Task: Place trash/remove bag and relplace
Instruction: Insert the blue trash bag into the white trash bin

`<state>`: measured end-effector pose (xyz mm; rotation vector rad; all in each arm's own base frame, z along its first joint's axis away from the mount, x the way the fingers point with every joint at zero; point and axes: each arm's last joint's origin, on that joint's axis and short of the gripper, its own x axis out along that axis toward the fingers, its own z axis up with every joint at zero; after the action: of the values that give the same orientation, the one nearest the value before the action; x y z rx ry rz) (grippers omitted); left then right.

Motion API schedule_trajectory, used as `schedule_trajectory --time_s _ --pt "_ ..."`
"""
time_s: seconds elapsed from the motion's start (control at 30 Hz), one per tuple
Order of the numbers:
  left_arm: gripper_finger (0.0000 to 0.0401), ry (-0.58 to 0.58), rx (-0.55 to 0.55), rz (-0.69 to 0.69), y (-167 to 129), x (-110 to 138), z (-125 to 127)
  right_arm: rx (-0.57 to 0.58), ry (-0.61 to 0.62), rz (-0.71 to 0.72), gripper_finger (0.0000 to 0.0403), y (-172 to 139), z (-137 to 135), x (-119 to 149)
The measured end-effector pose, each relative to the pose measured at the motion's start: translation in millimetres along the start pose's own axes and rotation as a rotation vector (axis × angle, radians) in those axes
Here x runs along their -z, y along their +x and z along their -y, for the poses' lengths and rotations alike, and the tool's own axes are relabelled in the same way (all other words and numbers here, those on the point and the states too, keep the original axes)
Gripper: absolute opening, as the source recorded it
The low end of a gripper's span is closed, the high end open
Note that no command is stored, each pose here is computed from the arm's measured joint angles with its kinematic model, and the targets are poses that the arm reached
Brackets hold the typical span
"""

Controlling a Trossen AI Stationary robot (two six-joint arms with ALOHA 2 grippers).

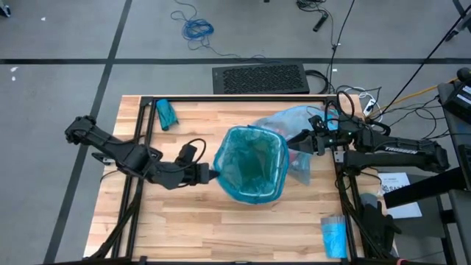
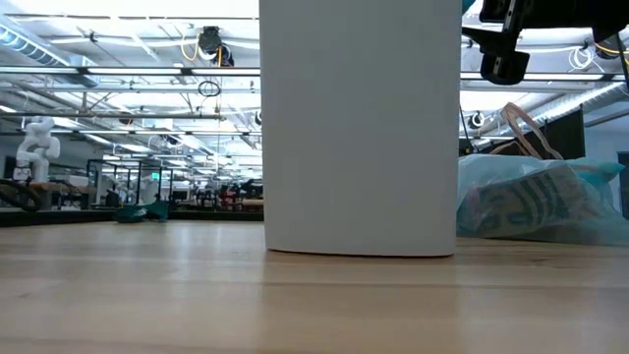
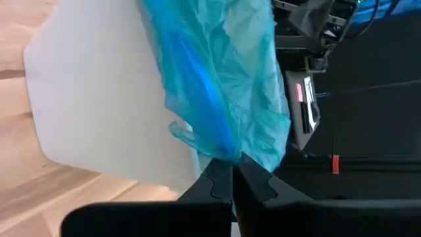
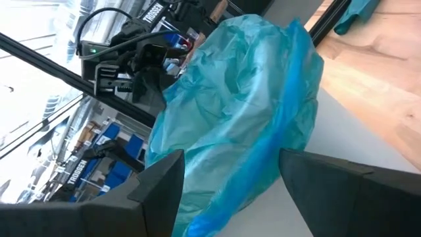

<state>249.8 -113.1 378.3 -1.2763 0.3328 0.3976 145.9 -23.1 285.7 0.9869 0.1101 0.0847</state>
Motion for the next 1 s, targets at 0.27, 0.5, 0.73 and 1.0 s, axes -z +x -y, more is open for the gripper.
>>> schedule_trajectory --time_s 0.27,0.5,0.73,1.0 --pt "0.0001 -0.027 -0.059 -0.033 -11.6 18.3 -8.3 -0.005 0.001 -0.002 0.024 -1.5 0.8 -1.8" --pt "0.0001 -0.015 -0.076 -0.007 -11.4 20.9 -10.8 -0.007 0.025 -0.012 0.024 -4.5 5.0 -7.2" --pt "0.0 -0.004 -0.133 -0.012 -1.9 26.4 -20.7 0.041 0.061 -0.091 0.024 1.3 15.8 -5.4" --pt "0.0 0.014 -0.169 -0.023 10.5 34.8 -25.0 0.03 0.04 -0.085 0.024 14.3 20.6 -9.7"
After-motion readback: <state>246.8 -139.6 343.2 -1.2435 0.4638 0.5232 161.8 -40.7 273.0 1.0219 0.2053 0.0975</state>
